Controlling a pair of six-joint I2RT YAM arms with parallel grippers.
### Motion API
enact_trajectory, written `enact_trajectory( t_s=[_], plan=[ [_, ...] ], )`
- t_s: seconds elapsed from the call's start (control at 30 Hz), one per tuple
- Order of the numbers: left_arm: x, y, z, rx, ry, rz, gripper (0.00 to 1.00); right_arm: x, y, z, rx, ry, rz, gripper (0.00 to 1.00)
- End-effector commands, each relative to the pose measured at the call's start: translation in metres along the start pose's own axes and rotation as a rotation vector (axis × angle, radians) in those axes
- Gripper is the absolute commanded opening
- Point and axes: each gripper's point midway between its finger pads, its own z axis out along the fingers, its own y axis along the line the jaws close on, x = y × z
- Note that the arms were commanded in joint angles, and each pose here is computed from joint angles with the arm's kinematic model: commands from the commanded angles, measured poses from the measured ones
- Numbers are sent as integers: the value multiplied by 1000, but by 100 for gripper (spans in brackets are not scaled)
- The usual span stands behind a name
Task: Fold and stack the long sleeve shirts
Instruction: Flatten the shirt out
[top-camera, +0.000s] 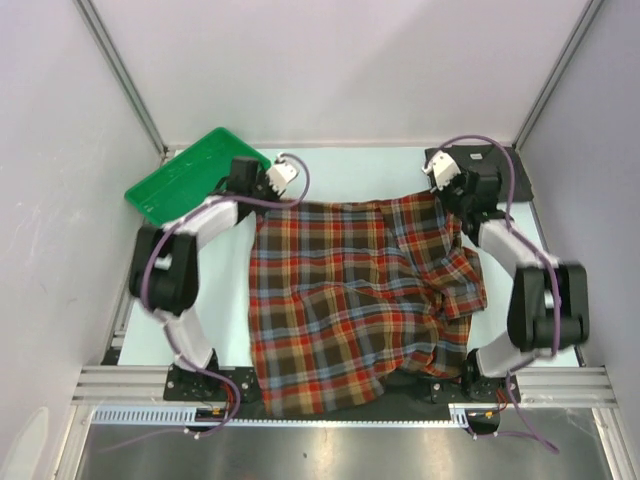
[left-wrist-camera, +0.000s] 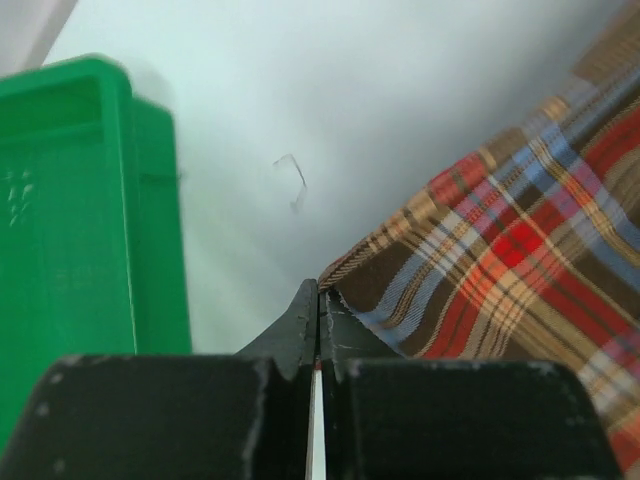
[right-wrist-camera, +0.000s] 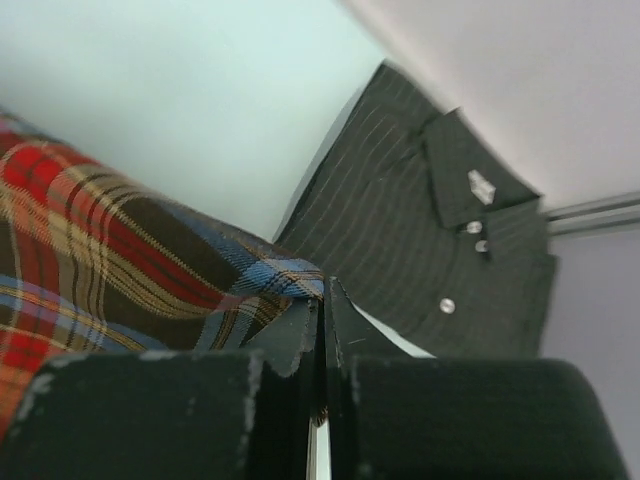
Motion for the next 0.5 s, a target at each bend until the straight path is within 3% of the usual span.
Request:
enact_trajectory(
  t_s=[0.0, 0.03, 0.07, 0.13, 0.17, 0.23, 0.27, 0.33, 0.37, 0.47],
  plan=[
    [-35, 49, 50, -65, -55, 18, 0, 5, -25, 53, 81, 2, -47, 0],
    [-30, 55, 57, -61, -35, 6, 0, 5, -31, 62, 88, 6, -48, 0],
    [-49, 70, 59, -76, -67, 11, 0, 11, -32, 68, 90, 24, -48, 0],
    [-34, 61, 83, -9, -2, -1, 0, 18, -34, 84, 81, 39, -42, 0],
    [-56, 72, 84, -20, -40, 1, 3, 20, -37, 88, 80, 51, -38, 0],
    [-51, 63, 99, 37, -4, -10, 5, 31, -39, 101, 70, 87, -13, 2],
    [-71, 72, 97, 21, -37, -1, 11, 24, -54, 105, 80, 105, 1, 8],
    [-70, 65, 102, 60, 2, -11, 22, 36, -52, 108, 31, 187, 62, 32],
    [-90, 77, 92, 37, -26, -15, 37, 29, -79, 102, 66, 180, 92, 48],
    [-108, 84, 53, 39, -29, -70, 55, 29, -90, 73, -7, 249, 184, 72]
  ],
)
